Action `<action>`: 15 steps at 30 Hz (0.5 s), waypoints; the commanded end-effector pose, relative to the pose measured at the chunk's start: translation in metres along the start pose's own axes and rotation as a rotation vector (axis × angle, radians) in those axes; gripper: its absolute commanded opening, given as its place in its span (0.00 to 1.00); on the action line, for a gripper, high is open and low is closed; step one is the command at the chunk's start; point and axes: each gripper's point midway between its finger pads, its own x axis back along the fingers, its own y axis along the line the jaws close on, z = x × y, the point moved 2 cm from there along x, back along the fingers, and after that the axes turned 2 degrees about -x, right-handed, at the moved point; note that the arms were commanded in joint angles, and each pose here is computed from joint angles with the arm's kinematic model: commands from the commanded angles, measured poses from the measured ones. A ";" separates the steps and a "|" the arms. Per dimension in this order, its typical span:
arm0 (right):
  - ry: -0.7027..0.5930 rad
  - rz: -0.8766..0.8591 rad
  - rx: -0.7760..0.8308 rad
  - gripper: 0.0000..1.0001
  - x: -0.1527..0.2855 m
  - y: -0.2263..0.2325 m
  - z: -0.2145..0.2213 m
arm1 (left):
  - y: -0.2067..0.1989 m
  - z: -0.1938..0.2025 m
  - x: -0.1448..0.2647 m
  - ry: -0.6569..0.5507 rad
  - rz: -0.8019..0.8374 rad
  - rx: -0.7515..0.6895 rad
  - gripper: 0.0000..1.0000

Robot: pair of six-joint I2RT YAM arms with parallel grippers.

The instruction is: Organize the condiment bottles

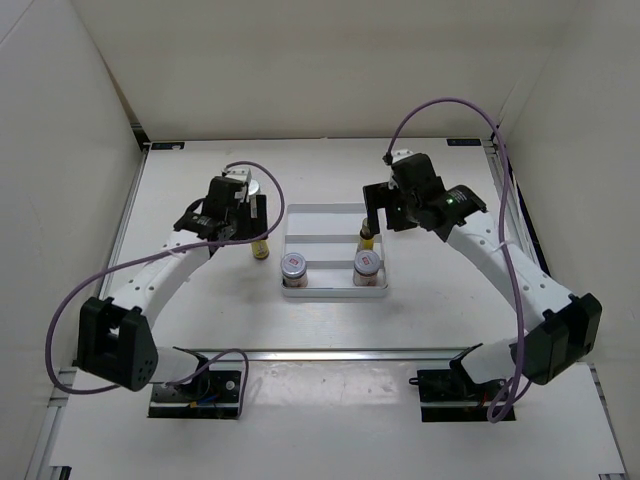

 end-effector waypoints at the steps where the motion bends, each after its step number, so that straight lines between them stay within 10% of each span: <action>1: 0.002 0.016 0.010 1.00 0.005 -0.007 0.006 | -0.011 -0.028 -0.004 -0.075 0.049 0.022 1.00; 9: 0.025 0.022 0.013 1.00 0.006 -0.010 0.017 | -0.017 -0.026 -0.047 -0.008 0.035 0.013 0.98; 15: 0.008 0.045 0.023 1.00 0.015 -0.017 0.016 | -0.019 -0.028 -0.056 0.004 0.033 0.011 0.69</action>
